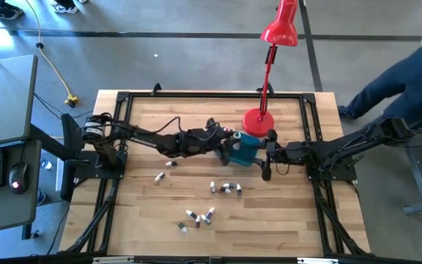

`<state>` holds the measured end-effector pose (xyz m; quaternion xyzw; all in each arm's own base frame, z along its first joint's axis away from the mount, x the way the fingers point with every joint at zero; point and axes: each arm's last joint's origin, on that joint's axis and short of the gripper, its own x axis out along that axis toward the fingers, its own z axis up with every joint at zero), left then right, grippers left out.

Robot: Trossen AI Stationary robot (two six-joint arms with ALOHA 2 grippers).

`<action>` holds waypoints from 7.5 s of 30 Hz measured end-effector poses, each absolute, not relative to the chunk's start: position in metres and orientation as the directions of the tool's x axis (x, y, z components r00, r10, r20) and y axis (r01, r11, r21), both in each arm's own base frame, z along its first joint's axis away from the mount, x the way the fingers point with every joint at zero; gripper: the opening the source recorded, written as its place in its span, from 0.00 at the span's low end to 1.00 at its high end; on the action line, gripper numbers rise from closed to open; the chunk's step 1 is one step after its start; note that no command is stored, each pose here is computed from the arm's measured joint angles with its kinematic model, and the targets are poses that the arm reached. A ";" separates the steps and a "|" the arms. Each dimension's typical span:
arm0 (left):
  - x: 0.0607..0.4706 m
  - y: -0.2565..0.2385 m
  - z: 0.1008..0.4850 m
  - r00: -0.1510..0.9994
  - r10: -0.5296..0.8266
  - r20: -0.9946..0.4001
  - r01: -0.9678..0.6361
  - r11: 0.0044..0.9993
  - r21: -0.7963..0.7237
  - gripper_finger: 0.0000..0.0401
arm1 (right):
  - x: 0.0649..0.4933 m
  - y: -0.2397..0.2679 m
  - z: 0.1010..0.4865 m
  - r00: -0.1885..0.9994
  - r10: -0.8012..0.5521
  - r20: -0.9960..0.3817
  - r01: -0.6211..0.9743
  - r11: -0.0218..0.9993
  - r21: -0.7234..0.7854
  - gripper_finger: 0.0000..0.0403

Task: Pick & Place food coloring
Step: Put the big green food coloring bottle into the blue container, then put the small food coloring bottle into the blue container

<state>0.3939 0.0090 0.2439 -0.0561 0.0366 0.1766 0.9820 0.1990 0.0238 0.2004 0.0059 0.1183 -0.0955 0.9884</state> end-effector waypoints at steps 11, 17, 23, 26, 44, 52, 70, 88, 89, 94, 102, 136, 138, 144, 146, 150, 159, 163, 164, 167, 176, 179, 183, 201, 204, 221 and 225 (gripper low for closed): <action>0.404 -0.027 0.214 0.853 0.519 -0.059 -0.523 0.846 -0.102 0.22 | 0.193 0.022 0.211 0.963 -0.198 -0.183 0.203 0.979 0.006 0.53; 0.416 -0.062 0.221 0.783 0.619 -0.067 -0.622 0.782 -0.038 0.22 | 0.191 0.022 0.214 0.968 -0.190 -0.166 0.195 0.981 0.014 0.53; 0.444 -0.083 0.216 0.689 0.710 -0.147 -0.712 0.701 0.047 0.22 | 0.191 0.024 0.213 0.973 -0.153 -0.174 0.164 0.985 0.046 0.53; 0.455 -0.083 0.207 0.650 0.742 -0.166 -0.748 0.662 0.031 0.22 | 0.191 0.024 0.213 0.975 -0.138 -0.174 0.150 0.987 0.058 0.53; 0.455 -0.056 0.165 0.496 0.848 -0.188 -0.864 0.504 -0.003 0.22 | 0.191 0.024 0.212 0.972 -0.138 -0.191 0.153 0.986 0.068 0.52; 0.455 -0.054 0.147 0.474 0.855 -0.210 -0.869 0.493 0.044 0.26 | 0.190 0.024 0.210 0.969 -0.137 -0.207 0.153 0.986 0.063 0.53; 0.458 -0.030 0.146 0.476 0.842 -0.253 -0.864 0.502 0.044 0.35 | 0.190 0.024 0.209 0.966 -0.136 -0.219 0.152 0.987 0.059 0.52; 0.458 -0.030 0.146 0.487 0.833 -0.262 -0.847 0.524 0.092 0.35 | 0.190 0.026 0.208 0.971 -0.066 -0.228 0.084 0.994 0.073 0.52; 0.458 -0.030 0.146 0.488 0.832 -0.263 -0.846 0.525 0.093 0.35 | 0.190 0.026 0.208 0.971 -0.066 -0.230 0.084 0.994 0.073 0.52; 0.458 -0.031 0.146 0.506 0.815 -0.283 -0.830 0.549 0.096 0.35 | 0.190 0.026 0.207 0.968 -0.082 -0.238 0.101 0.993 0.067 0.53; 0.457 -0.032 0.145 0.482 0.832 -0.274 -0.836 0.530 0.140 0.35 | 0.196 0.019 0.192 0.922 -0.212 -0.322 0.240 0.970 0.048 0.53; 0.456 -0.029 0.153 0.430 0.848 -0.310 -0.828 0.507 0.238 0.50 | 0.204 0.012 0.181 0.916 -0.120 -0.383 0.168 0.981 0.095 0.52; 0.455 -0.035 0.155 0.426 0.857 -0.291 -0.814 0.503 0.290 0.50 | 0.204 0.012 0.181 0.916 -0.120 -0.383 0.168 0.981 0.095 0.52; 0.452 -0.048 0.191 0.456 0.857 -0.241 -0.798 0.513 0.315 0.49 | 0.204 0.012 0.182 0.919 -0.120 -0.377 0.167 0.981 0.094 0.52; 0.451 -0.051 0.205 0.450 0.866 -0.217 -0.792 0.499 0.351 0.49 | 0.204 0.012 0.182 0.919 -0.120 -0.376 0.167 0.981 0.096 0.52; 0.448 -0.057 0.239 0.427 0.889 -0.164 -0.736 0.447 0.508 0.49 | 0.204 0.013 0.182 0.924 -0.069 -0.376 0.121 0.986 0.117 0.52; 0.411 -0.059 0.324 0.368 0.918 -0.148 -0.581 0.352 0.734 0.49 | 0.215 0.038 0.170 0.912 0.159 -0.378 -0.106 0.982 0.160 0.48; 0.383 -0.056 0.355 0.313 0.942 -0.122 -0.559 0.287 0.778 0.49 | 0.232 0.060 0.168 0.896 0.260 -0.359 -0.223 0.965 0.141 0.45; 0.373 -0.056 0.363 0.312 0.941 -0.128 -0.568 0.293 0.769 0.49 | 0.237 0.065 0.168 0.889 0.274 -0.367 -0.242 0.961 0.132 0.44; 0.345 -0.053 0.378 0.349 0.903 -0.250 -0.582 0.418 0.697 0.49 | 0.248 0.076 0.165 0.860 0.293 -0.419 -0.260 0.956 0.134 0.44; 0.293 -0.045 0.357 0.235 0.587 -0.774 -0.577 0.726 0.375 0.49 | 0.261 0.083 0.134 0.757 0.230 -0.612 -0.186 0.973 0.135 0.44; 0.292 -0.049 0.331 0.187 0.479 -0.858 -0.513 0.793 0.330 0.49 | 0.262 0.082 0.129 0.753 0.198 -0.628 -0.159 0.980 0.119 0.44; 0.284 -0.049 0.282 0.039 0.462 -0.886 -0.556 0.746 0.365 0.49 | 0.262 0.081 0.131 0.764 0.186 -0.618 -0.148 0.982 0.113 0.44; 0.247 -0.085 0.184 -0.157 0.127 -0.979 -0.657 0.727 0.199 0.49 | 0.260 0.081 0.135 0.761 0.192 -0.620 -0.073 0.974 0.213 0.44; 0.248 -0.087 0.181 -0.118 0.154 -0.981 -0.645 0.739 0.194 0.49 | 0.260 0.081 0.134 0.759 0.192 -0.622 -0.072 0.974 0.213 0.44; 0.227 -0.079 0.133 -0.079 0.152 -0.985 -0.635 0.754 0.167 0.46 | 0.260 0.081 0.135 0.760 0.191 -0.621 -0.042 0.968 0.246 0.44; 0.228 -0.079 0.133 -0.068 0.150 -0.986 -0.631 0.759 0.159 0.36 | 0.259 0.081 0.134 0.758 0.190 -0.624 -0.041 0.969 0.245 0.44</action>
